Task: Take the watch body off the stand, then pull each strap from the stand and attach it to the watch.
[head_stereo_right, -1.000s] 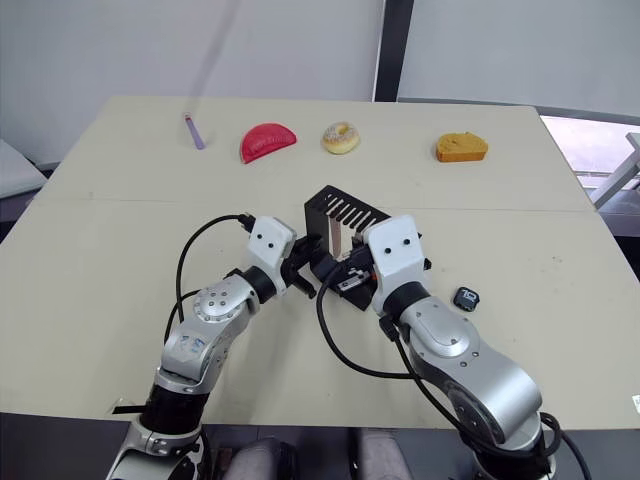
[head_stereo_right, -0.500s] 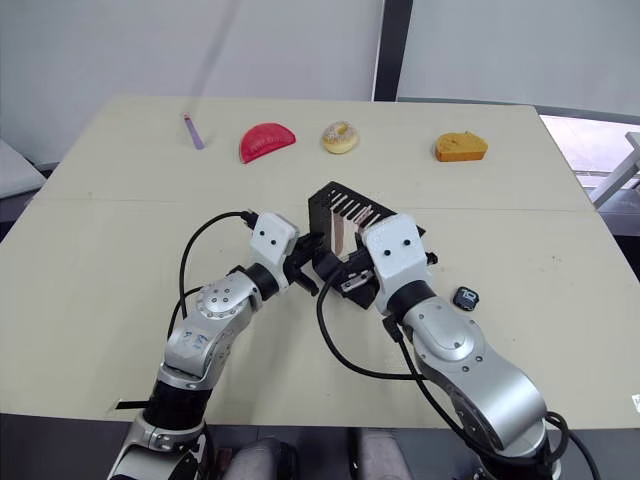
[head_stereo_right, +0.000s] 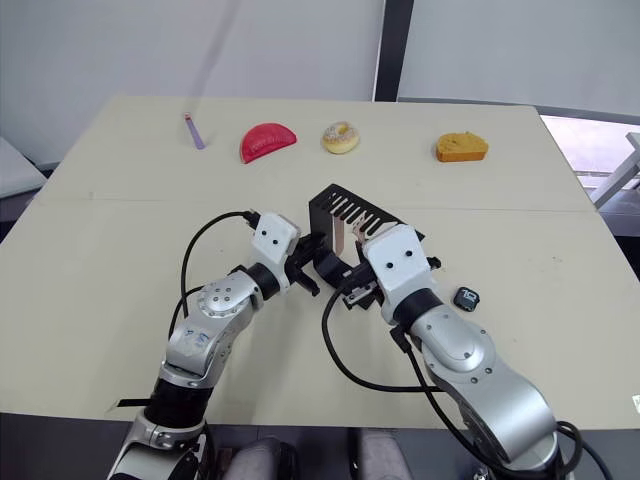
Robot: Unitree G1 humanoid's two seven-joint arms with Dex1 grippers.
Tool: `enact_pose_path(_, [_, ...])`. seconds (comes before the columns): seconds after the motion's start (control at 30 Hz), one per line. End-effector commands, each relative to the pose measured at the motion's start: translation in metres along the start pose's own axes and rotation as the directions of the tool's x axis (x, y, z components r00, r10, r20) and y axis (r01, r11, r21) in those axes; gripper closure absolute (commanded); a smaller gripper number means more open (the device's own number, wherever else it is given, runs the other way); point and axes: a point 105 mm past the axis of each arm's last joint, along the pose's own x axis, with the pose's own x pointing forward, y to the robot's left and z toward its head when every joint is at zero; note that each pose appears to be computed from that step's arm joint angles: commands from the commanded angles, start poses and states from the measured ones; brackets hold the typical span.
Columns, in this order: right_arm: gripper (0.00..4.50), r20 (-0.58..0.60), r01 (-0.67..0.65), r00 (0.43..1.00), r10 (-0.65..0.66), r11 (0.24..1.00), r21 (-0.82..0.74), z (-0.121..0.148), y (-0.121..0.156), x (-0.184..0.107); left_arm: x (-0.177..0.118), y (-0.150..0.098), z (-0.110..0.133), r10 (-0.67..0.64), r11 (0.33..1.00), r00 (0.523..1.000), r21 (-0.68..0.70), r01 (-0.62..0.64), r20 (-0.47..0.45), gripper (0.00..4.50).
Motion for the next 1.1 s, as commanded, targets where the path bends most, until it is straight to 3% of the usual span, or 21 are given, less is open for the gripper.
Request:
enact_pose_path(0.03, [4.42, 0.082, -0.077, 0.994, 0.079, 0.997, -0.031, 0.014, 0.006, -0.014, 0.002, -0.003, 0.016, -0.013, 1.000, 0.998, 0.016, 0.012, 0.057, 4.50])
enact_pose_path(0.17, [4.42, 0.061, -0.150, 0.986, 0.154, 0.986, -0.068, 0.005, 0.009, -0.021, 0.004, -0.003, 0.017, -0.019, 1.000, 0.998, 0.016, 0.018, 0.057, 4.50])
enact_pose_path(0.5, [4.42, 0.103, -0.130, 0.985, 0.140, 0.987, -0.097, 0.011, 0.003, -0.017, 0.004, -0.005, 0.019, -0.023, 1.000, 0.998, 0.017, 0.022, 0.065, 4.50])
enact_pose_path(0.67, [4.42, 0.091, -0.197, 0.974, 0.207, 0.975, -0.103, 0.008, 0.008, -0.022, 0.005, -0.005, 0.019, -0.023, 1.000, 0.997, 0.019, 0.021, 0.068, 4.50])
enact_pose_path(0.83, [4.42, 0.038, -0.349, 0.937, 0.348, 0.937, 0.026, -0.008, 0.013, -0.037, 0.006, -0.005, 0.016, -0.030, 1.000, 0.999, 0.007, 0.030, 0.045, 4.50])
enact_pose_path(0.97, [4.42, 0.022, -0.387, 0.922, 0.387, 0.915, 0.114, -0.015, 0.010, -0.041, 0.007, -0.002, 0.015, -0.032, 0.999, 0.999, -0.018, 0.033, 0.033, 4.50])
enact_pose_path(1.1, [4.50, 0.004, -0.400, 0.915, 0.404, 0.905, 0.147, -0.020, 0.003, -0.043, 0.006, 0.000, 0.016, -0.033, 0.999, 0.999, -0.028, 0.033, 0.035, 3.12])
